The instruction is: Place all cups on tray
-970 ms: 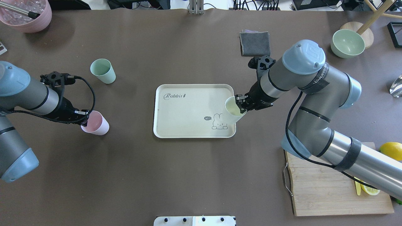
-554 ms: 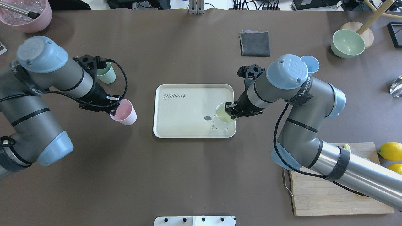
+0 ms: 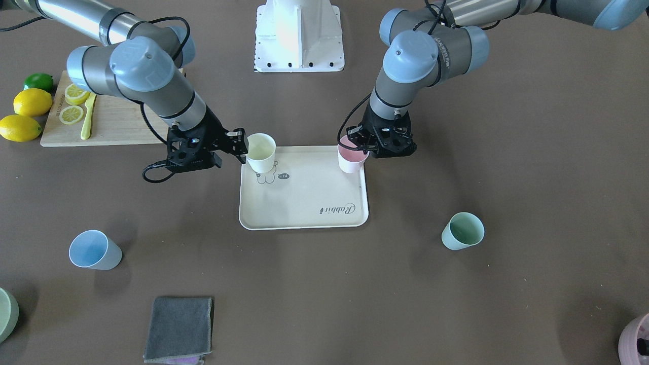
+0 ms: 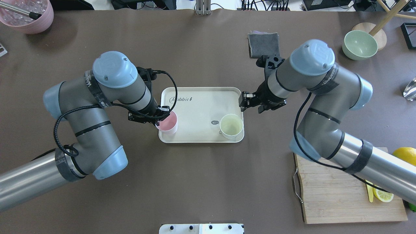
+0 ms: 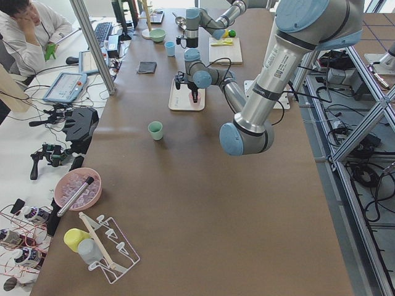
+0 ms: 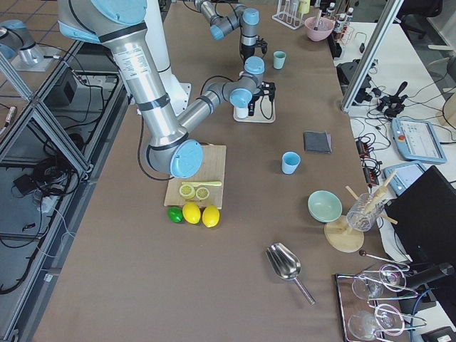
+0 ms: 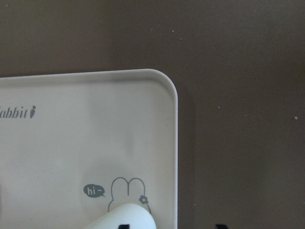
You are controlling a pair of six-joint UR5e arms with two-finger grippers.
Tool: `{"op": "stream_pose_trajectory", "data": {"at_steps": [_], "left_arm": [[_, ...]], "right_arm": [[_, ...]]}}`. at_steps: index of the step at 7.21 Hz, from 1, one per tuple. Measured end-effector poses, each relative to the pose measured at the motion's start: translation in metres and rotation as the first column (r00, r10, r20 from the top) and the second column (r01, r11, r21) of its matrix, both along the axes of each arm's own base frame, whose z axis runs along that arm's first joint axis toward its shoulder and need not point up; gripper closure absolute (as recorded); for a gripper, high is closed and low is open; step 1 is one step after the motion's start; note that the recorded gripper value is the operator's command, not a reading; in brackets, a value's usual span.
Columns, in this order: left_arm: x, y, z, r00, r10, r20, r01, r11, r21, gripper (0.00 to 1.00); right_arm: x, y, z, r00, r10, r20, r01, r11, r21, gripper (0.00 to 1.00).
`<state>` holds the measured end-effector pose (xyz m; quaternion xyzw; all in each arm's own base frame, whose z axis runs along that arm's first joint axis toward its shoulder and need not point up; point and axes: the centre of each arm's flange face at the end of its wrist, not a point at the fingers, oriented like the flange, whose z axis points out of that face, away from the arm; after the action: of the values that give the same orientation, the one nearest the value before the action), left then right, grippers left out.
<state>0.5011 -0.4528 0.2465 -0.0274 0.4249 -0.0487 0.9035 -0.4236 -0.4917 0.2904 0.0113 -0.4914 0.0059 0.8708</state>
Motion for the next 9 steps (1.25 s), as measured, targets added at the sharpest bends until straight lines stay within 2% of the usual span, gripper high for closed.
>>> {"op": "stream_pose_trajectory", "data": {"at_steps": [1,2,3,4,5,7,8,9], "left_arm": [[0.011,-0.003,-0.004,1.000,-0.010,0.006,0.010,1.000,-0.010,0.34],[0.018,-0.006,-0.003,1.000,-0.014,0.008,0.014,1.000,-0.014,0.02],[0.021,-0.008,-0.001,1.000,-0.015,0.003,0.015,1.000,-0.012,0.02],[0.020,-0.010,-0.002,1.000,-0.018,-0.006,0.018,1.000,-0.006,0.02],[0.006,-0.017,-0.005,0.999,-0.033,-0.017,0.033,0.999,0.003,0.02],[-0.049,-0.046,0.004,0.999,-0.049,-0.021,0.050,0.998,0.038,0.02],[-0.080,-0.063,0.017,0.999,-0.044,-0.010,0.045,0.997,0.066,0.02],[-0.114,-0.080,0.036,0.999,-0.032,0.006,0.031,0.994,0.102,0.02]], "right_arm": [[0.041,-0.030,0.012,1.000,-0.013,-0.023,0.013,1.000,0.014,0.00],[0.082,-0.065,0.031,0.997,-0.023,-0.078,0.026,0.999,0.042,0.00],[0.123,-0.102,0.062,0.990,-0.030,-0.138,0.039,0.998,0.058,0.00],[0.159,-0.135,0.101,0.982,-0.039,-0.183,0.049,0.997,0.052,0.00],[0.179,-0.156,0.132,0.977,-0.046,-0.207,0.053,0.998,0.027,0.00],[0.183,-0.171,0.178,0.973,-0.055,-0.223,0.057,0.998,0.003,0.02],[0.176,-0.169,0.192,0.972,-0.062,-0.225,0.063,0.998,-0.006,0.32],[0.168,-0.166,0.201,0.971,-0.069,-0.228,0.066,0.998,-0.018,0.99]]}}
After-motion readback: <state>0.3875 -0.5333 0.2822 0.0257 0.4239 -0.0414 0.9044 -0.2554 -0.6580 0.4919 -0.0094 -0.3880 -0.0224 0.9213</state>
